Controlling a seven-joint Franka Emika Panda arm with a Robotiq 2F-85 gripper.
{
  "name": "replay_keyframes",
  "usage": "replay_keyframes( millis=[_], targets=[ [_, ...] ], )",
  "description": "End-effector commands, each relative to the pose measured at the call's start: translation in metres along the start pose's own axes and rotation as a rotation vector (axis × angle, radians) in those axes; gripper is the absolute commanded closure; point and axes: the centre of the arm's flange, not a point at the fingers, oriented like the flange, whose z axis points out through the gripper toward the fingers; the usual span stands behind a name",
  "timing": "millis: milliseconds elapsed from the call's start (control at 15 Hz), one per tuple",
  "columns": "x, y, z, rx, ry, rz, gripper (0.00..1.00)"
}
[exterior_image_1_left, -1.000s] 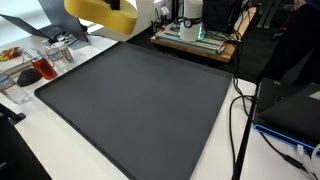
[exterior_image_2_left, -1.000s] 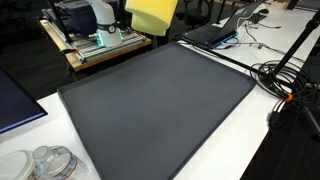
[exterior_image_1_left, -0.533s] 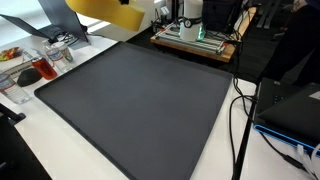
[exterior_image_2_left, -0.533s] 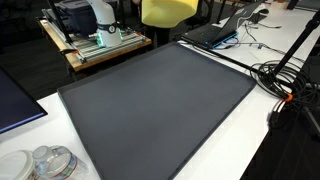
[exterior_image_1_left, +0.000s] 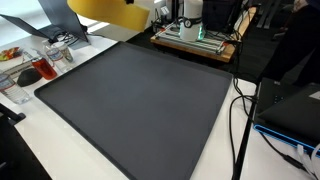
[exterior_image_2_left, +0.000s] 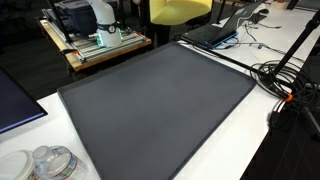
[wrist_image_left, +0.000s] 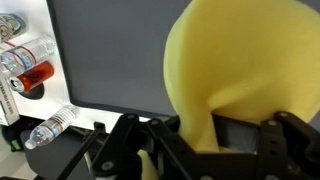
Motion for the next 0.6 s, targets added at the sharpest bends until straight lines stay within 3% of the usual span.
replay_keyframes(
  millis=[0, 533],
  targets=[
    [0.0162, -0.0038, 0.0035, 0.035, -0.008, -0.026, 0.74],
    [0.0200, -0.0051, 0.0113, 0.047, -0.028, -0.041, 0.18]
  ],
)
